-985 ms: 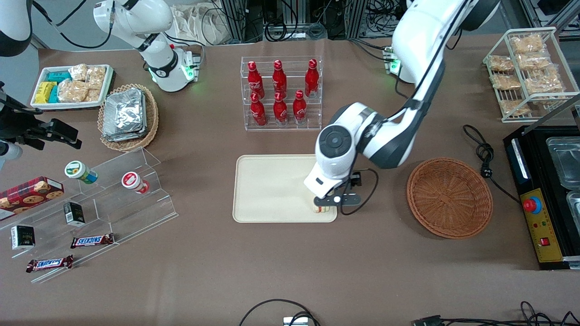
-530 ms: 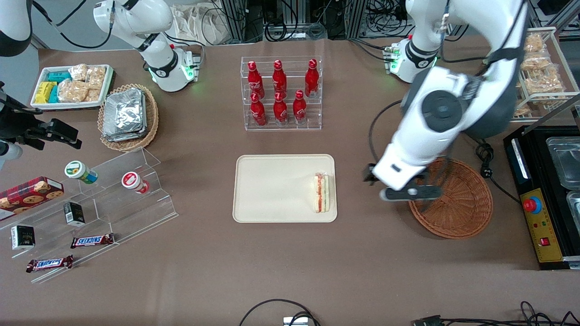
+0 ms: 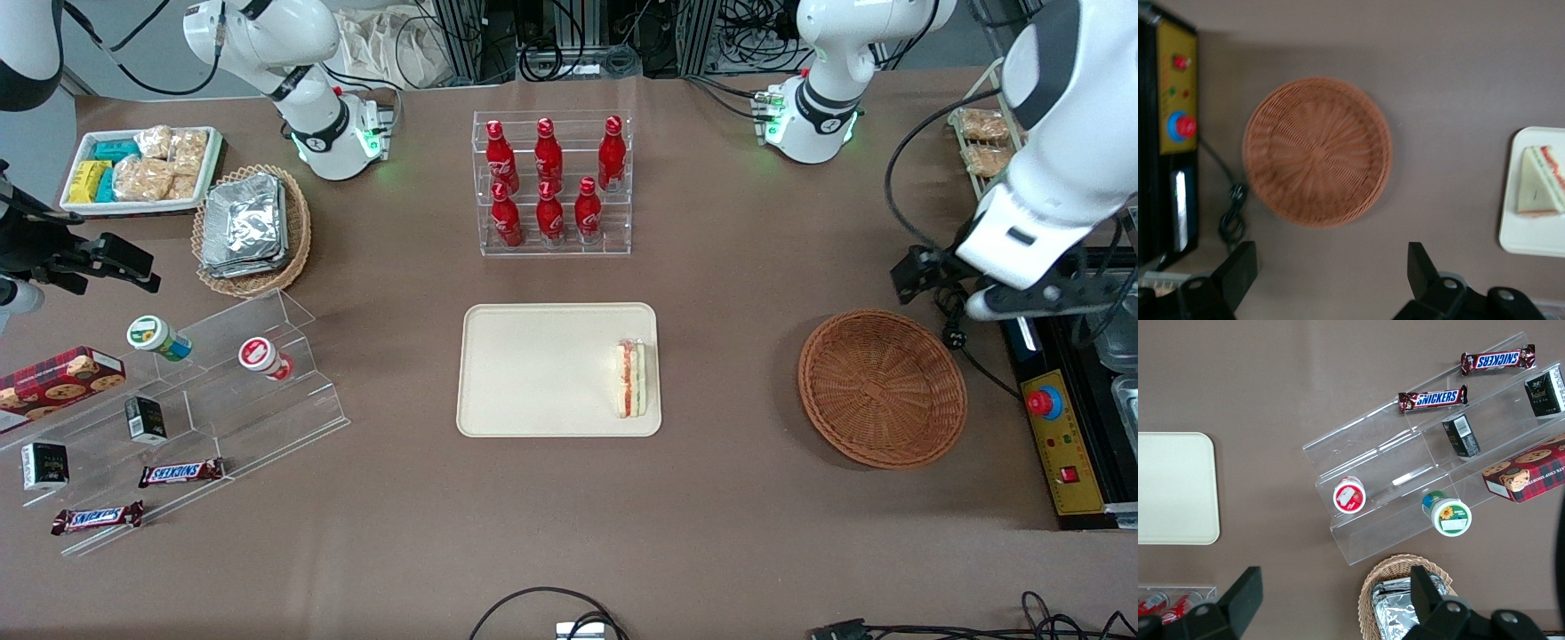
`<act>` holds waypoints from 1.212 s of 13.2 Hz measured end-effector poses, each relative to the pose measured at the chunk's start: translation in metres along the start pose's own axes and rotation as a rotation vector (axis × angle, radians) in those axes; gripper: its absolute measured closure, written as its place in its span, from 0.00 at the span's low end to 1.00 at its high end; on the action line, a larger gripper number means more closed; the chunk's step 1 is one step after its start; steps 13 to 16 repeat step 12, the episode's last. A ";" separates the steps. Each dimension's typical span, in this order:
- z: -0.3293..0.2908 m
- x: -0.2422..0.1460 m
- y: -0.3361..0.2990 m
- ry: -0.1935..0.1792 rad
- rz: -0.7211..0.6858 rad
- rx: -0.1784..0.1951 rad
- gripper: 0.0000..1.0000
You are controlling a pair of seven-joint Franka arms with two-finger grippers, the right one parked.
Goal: Place sandwich from basket to tray
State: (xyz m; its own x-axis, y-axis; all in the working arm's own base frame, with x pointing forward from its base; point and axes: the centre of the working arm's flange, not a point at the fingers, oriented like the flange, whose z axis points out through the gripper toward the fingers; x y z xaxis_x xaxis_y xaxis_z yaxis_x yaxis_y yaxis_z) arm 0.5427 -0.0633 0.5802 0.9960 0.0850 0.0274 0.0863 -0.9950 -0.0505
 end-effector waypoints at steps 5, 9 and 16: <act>-0.004 -0.015 -0.017 -0.013 -0.031 -0.047 0.00; -0.010 -0.013 0.005 -0.014 0.020 -0.036 0.00; -0.018 -0.010 0.014 -0.006 0.040 -0.037 0.00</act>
